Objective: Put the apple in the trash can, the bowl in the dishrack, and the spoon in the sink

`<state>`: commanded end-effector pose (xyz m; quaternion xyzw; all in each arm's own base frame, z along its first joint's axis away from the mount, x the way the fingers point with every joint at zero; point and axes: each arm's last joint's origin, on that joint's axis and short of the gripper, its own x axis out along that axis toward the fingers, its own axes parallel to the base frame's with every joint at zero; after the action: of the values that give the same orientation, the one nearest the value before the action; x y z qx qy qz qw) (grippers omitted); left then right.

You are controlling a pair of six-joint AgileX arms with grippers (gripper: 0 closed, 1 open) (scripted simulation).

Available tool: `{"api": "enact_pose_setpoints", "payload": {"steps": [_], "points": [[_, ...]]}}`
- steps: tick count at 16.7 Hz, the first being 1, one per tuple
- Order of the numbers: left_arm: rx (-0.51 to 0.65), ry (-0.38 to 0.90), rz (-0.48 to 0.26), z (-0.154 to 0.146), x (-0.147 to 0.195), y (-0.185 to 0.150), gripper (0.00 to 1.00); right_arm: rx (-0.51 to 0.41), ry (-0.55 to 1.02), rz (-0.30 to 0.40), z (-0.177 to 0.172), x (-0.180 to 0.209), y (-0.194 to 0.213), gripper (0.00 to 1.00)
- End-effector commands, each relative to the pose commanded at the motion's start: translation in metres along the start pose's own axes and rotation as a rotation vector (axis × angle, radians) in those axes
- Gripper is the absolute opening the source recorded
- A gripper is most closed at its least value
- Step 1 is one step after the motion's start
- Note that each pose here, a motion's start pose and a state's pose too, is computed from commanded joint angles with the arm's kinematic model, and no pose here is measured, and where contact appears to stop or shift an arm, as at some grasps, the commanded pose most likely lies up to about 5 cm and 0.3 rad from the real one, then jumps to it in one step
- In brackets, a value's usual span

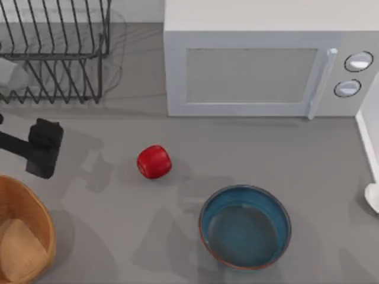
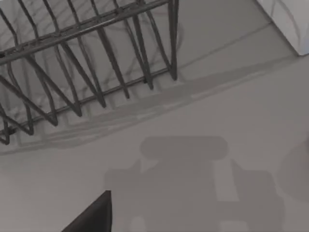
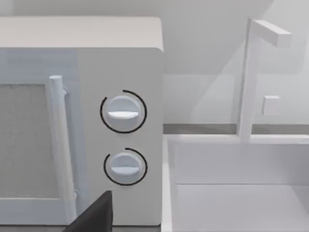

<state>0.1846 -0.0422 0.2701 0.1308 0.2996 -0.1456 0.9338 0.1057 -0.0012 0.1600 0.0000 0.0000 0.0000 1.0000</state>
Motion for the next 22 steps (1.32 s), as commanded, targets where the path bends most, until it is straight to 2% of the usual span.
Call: {"api": "enact_pose_setpoints", "payload": {"steps": [5,9,12,16,19,22], "points": [[0.174,0.298,-0.171,0.064,0.057,-0.015,1.00,0.000,0.000,0.000,0.000,0.000,0.000,1.00],[0.308,0.520,-0.301,0.094,0.120,-0.041,1.00,0.000,0.000,0.000,0.000,0.000,0.000,1.00],[0.390,0.663,-0.383,0.100,0.167,-0.065,1.00,0.000,0.000,0.000,0.000,0.000,0.000,1.00],[0.463,0.812,-0.462,0.093,0.216,-0.091,1.00,0.000,0.000,0.000,0.000,0.000,0.000,1.00],[0.488,0.874,-0.493,0.086,0.236,-0.102,1.00,0.000,0.000,0.000,0.000,0.000,0.000,1.00],[0.491,0.883,-0.497,0.085,0.238,-0.103,1.00,0.000,0.000,0.000,0.000,0.000,0.000,1.00]]}}
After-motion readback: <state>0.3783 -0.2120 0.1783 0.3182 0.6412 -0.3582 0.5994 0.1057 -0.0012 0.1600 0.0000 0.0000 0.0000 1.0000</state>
